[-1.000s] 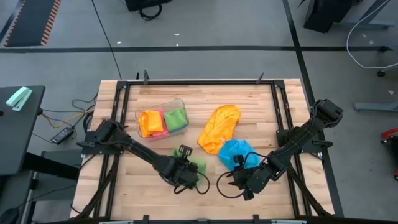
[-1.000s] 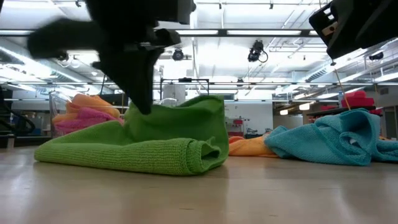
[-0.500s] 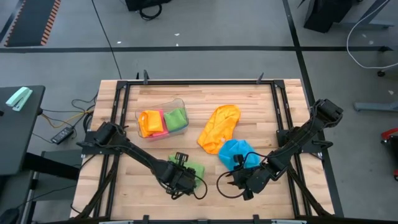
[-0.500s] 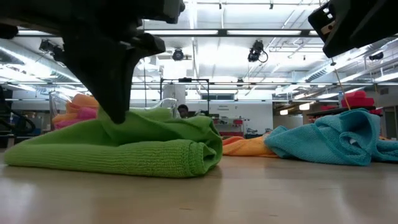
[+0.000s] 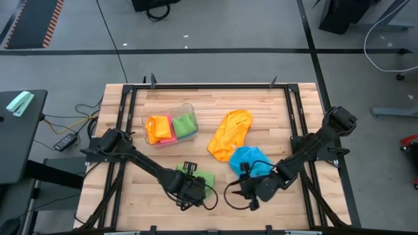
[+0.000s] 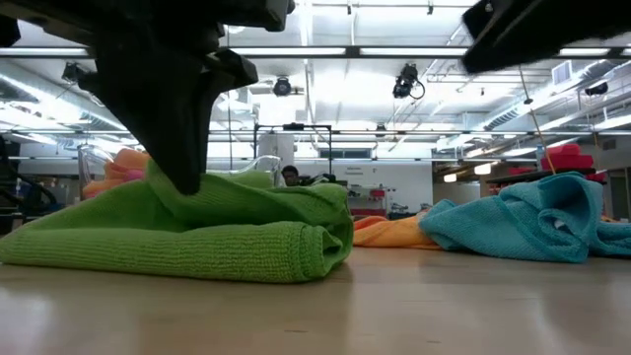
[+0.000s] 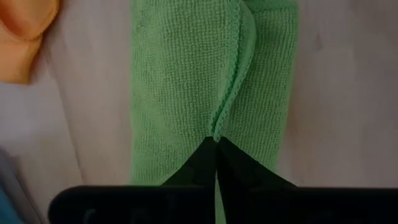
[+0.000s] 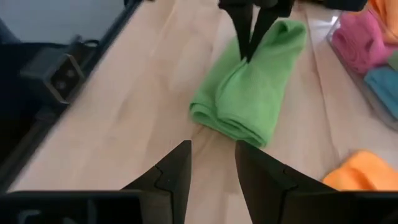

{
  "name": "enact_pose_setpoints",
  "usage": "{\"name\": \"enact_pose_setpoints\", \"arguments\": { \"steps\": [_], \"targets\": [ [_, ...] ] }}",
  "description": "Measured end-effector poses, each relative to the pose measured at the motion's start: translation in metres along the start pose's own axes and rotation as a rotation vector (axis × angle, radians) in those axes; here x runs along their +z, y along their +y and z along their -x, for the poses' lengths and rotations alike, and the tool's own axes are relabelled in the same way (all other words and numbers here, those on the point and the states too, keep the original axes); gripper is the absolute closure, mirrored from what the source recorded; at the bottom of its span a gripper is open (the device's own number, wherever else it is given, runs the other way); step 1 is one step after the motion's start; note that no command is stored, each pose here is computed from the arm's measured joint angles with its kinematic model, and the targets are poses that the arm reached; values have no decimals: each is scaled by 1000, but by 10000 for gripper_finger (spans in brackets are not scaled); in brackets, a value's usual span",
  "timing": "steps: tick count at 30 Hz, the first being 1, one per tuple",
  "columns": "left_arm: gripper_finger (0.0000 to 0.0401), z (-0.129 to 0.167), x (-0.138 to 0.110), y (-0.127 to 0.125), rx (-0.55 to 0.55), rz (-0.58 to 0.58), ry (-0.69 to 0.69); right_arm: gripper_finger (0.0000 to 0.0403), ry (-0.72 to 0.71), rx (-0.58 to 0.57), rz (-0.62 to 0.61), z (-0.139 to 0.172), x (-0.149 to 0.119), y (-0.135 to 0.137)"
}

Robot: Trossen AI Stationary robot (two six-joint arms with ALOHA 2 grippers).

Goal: Fold microfiber towels
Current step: Fold the green microfiber towel

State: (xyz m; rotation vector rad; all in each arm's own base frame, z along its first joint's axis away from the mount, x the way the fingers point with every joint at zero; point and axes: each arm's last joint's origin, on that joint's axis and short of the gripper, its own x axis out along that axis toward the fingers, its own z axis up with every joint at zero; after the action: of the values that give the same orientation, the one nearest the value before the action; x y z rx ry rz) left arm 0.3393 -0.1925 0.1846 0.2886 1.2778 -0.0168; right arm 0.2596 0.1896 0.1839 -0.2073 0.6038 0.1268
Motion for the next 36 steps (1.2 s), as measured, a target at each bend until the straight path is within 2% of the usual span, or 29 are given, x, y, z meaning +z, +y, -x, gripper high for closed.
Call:
{"name": "enact_pose_setpoints", "arguments": {
  "steps": [5, 12, 17, 26, 31, 36],
  "targets": [
    [382, 0, 0, -1, -5, 24, -7, 270, -38, -24, 11, -27, -5, -1],
    [390, 0, 0, -1, -6, 36, -2, 270, -163, -8, 14, -54, -9, 9],
    [382, 0, -1, -1, -2, 50, 11, 270, -226, -8, 21, -80, -23, 17],
    [387, 0, -2, -1, 0, 100, 18, 270, -155, 6, 86, -133, -14, 27],
    [387, 0, -3, 0, 3, 123, 24, 270, -97, 3, 104, -139, -7, 30],
    [391, 1, -2, -5, -5, 122, 6, 270, -40, -24, 72, -139, -13, 28]
  ]
}}
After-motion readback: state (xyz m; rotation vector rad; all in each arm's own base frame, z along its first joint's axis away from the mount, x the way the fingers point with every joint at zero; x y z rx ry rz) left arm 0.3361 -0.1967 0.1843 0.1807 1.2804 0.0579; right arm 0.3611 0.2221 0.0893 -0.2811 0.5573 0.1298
